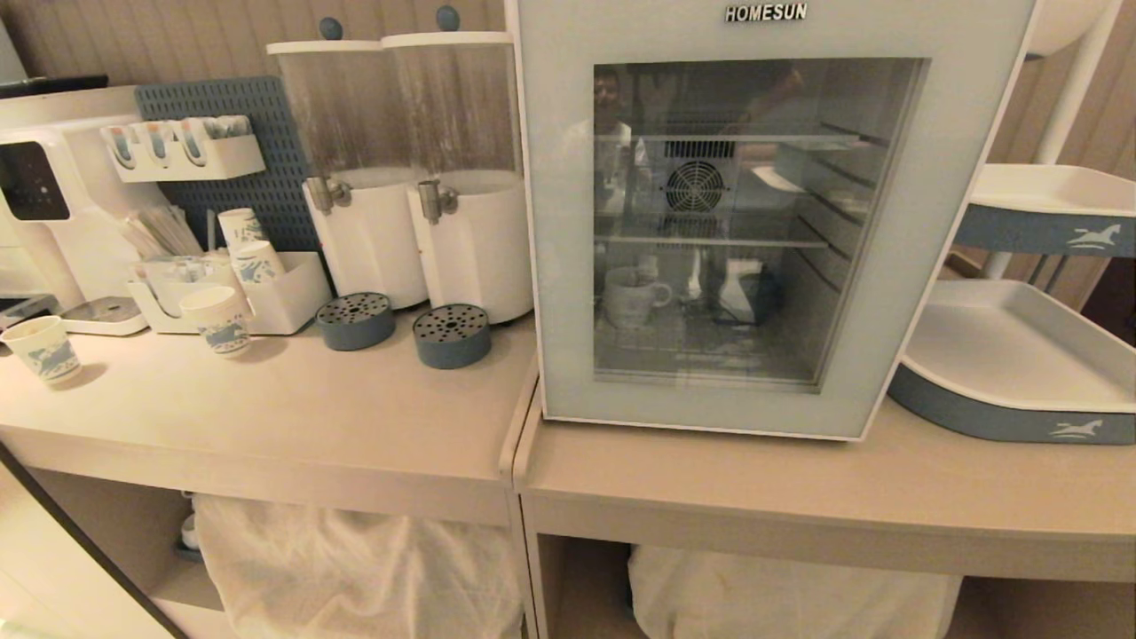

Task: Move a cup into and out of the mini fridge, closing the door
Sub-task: Open the freezer door

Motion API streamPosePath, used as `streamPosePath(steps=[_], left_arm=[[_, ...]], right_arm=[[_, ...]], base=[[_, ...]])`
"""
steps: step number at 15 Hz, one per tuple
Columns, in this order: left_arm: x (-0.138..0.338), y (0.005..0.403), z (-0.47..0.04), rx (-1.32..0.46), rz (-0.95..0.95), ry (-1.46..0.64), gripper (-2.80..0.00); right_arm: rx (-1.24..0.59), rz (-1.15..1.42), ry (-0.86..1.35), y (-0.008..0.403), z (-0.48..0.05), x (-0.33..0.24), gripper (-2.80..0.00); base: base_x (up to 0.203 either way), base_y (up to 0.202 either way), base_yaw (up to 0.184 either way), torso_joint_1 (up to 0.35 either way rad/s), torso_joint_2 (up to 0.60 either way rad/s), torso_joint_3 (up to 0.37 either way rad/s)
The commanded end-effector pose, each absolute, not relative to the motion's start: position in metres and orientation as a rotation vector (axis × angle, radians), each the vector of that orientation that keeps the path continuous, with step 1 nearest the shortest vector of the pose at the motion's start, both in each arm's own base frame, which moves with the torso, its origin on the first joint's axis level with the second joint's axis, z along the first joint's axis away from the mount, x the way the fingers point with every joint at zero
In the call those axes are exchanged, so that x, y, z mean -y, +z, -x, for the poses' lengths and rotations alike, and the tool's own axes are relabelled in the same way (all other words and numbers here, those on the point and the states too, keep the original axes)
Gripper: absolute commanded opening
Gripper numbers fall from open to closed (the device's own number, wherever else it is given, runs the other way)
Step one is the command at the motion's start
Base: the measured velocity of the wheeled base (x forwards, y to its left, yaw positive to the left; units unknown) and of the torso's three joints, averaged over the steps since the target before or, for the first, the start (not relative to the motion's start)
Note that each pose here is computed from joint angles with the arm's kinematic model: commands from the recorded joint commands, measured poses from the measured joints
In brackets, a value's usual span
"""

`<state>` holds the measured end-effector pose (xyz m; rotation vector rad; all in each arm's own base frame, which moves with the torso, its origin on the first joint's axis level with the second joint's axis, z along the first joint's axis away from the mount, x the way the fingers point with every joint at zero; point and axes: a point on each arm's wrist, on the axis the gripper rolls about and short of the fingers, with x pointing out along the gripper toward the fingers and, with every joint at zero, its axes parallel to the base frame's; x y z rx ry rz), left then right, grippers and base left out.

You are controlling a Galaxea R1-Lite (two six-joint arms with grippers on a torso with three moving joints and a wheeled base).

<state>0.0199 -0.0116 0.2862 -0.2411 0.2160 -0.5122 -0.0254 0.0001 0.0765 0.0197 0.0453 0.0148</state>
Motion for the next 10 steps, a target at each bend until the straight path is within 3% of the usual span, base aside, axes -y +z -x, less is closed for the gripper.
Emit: streamPosePath(steps=[1,6,10], left_arm=[[0.024,0.294,-0.058,-0.302,0.231,-0.512,-2.8],[0.057,0.328,-0.152,-0.359,0.192,-0.743,-2.8],[0.043,0.302,-0.245,-0.367,0.21,-0.909,-2.8]], right_arm=[[-0.046,-0.019,0.016,0.077,0.025,0.0,-2.8],[-0.046,-0.019,0.016,0.077,0.025,0.0,-2.8],[-0.046,-0.019,0.016,0.077,0.025,0.0,-2.8]], base=[[0.0,0.0,0.0,0.0,0.0,0.0],[0.0,0.0,0.0,0.0,0.0,0.0],[0.0,0.0,0.0,0.0,0.0,0.0]])
